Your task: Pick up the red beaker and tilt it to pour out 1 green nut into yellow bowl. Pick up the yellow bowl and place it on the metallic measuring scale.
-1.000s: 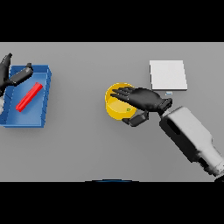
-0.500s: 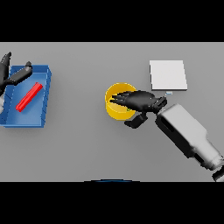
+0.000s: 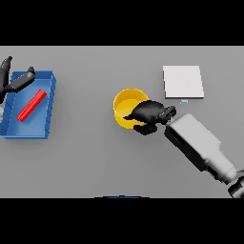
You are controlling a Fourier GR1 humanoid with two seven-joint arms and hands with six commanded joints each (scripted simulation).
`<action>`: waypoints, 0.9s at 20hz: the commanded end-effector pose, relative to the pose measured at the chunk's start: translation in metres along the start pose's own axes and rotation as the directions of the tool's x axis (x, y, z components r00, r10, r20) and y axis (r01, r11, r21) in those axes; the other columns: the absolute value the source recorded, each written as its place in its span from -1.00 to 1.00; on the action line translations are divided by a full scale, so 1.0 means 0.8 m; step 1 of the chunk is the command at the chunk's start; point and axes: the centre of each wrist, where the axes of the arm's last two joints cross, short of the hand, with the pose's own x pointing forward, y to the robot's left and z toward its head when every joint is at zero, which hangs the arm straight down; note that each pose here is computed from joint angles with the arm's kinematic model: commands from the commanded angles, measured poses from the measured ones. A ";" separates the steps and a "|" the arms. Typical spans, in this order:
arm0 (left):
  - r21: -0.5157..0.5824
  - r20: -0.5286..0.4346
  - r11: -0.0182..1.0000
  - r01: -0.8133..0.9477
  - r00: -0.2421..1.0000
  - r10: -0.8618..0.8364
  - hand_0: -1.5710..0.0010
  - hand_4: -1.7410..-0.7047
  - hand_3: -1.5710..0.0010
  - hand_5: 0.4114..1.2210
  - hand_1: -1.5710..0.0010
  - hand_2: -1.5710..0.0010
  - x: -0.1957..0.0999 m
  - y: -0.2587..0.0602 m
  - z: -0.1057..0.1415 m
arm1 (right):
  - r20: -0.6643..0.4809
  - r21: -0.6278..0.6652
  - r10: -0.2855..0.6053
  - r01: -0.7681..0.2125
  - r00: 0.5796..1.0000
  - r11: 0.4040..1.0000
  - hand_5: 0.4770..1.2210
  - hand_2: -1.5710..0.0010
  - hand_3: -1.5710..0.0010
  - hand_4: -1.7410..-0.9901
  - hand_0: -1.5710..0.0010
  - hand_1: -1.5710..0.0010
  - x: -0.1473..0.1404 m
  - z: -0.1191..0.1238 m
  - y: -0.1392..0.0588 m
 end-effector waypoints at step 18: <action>-0.002 0.004 1.000 0.004 1.000 -0.004 1.00 0.82 1.00 -0.24 1.00 1.00 0.002 0.004 0.005 | -0.020 -0.052 0.015 -0.016 1.000 0.999 0.99 -0.95 -0.72 -0.97 -0.98 -0.98 -0.005 0.068 -0.063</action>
